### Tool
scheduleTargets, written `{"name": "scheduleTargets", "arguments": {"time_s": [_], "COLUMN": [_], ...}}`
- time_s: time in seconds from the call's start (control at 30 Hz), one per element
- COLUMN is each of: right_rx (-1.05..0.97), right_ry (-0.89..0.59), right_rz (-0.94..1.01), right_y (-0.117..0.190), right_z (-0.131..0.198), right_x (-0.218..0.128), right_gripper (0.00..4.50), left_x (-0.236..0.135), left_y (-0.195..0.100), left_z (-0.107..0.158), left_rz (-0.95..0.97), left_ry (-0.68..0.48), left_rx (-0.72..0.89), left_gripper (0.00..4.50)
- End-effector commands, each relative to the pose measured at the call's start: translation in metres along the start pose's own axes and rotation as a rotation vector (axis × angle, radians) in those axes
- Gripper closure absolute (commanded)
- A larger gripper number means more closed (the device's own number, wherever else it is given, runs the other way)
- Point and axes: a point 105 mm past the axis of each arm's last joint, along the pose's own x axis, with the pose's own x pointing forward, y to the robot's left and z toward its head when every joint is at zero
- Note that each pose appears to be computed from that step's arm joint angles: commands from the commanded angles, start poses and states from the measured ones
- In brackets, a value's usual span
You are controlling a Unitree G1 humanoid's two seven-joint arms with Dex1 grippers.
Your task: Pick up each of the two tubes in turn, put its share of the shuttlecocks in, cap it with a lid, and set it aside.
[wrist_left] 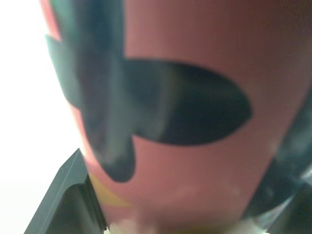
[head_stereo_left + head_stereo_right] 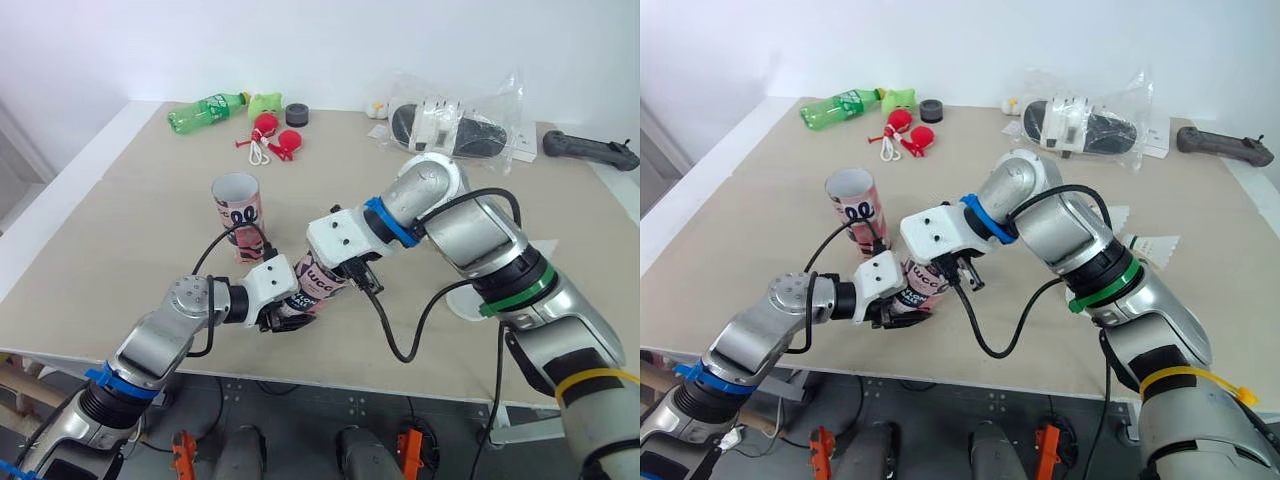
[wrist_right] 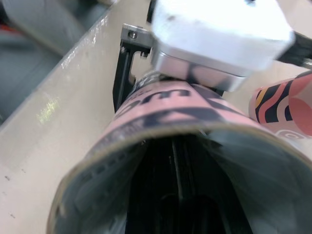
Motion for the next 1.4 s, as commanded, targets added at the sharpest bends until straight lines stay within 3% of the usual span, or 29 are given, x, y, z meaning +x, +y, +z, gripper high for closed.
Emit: {"name": "scheduleTargets", "arguments": {"time_s": [0.03, 0.43, 0.6, 0.7, 0.8, 0.9, 0.93, 0.97, 1.07, 1.23, 1.4], "right_rx": [-0.021, 0.081, 0.098, 0.178, 0.267, 0.349, 0.377, 0.409, 0.506, 0.562, 0.609], "right_ry": [-0.112, -0.240, -0.296, -0.240, -0.119, 0.039, 0.065, 0.085, 0.229, 0.325, 0.374], "right_rz": [-0.043, -0.173, -0.228, -0.275, -0.305, -0.291, -0.282, -0.272, -0.212, -0.158, -0.131], "right_y": [0.001, 0.006, 0.013, 0.016, 0.024, 0.038, 0.042, 0.045, 0.063, 0.074, 0.081], "right_z": [0.026, 0.031, 0.027, 0.005, -0.028, -0.065, -0.072, -0.078, -0.114, -0.141, -0.157], "right_x": [-0.032, -0.092, -0.121, -0.132, -0.139, -0.138, -0.138, -0.137, -0.128, -0.121, -0.119], "right_gripper": [4.45, 4.45, 4.45, 3.60, 2.09, 1.05, 0.40, 0.04, 0.04, 0.04, 0.04], "left_x": [0.000, -0.008, -0.008, -0.008, -0.007, -0.005, -0.004, -0.002, 0.014, 0.039, 0.052], "left_y": [-0.006, -0.006, -0.006, -0.007, -0.008, -0.007, -0.006, -0.005, -0.004, -0.011, -0.013], "left_z": [0.005, 0.010, 0.027, 0.040, 0.052, 0.063, 0.065, 0.065, 0.056, 0.035, 0.031], "left_rz": [-0.014, 0.016, 0.027, 0.023, 0.018, 0.023, 0.026, 0.032, 0.045, 0.033, 0.032], "left_ry": [-0.022, -0.067, -0.170, -0.257, -0.346, -0.444, -0.469, -0.489, -0.549, -0.539, -0.562], "left_rx": [0.024, 0.017, 0.010, -0.005, -0.024, -0.051, -0.059, -0.068, -0.109, -0.145, -0.201], "left_gripper": [1.51, 1.51, 1.51, 1.51, 1.51, 1.51, 1.51, 1.51, 1.51, 1.51, 1.51]}}
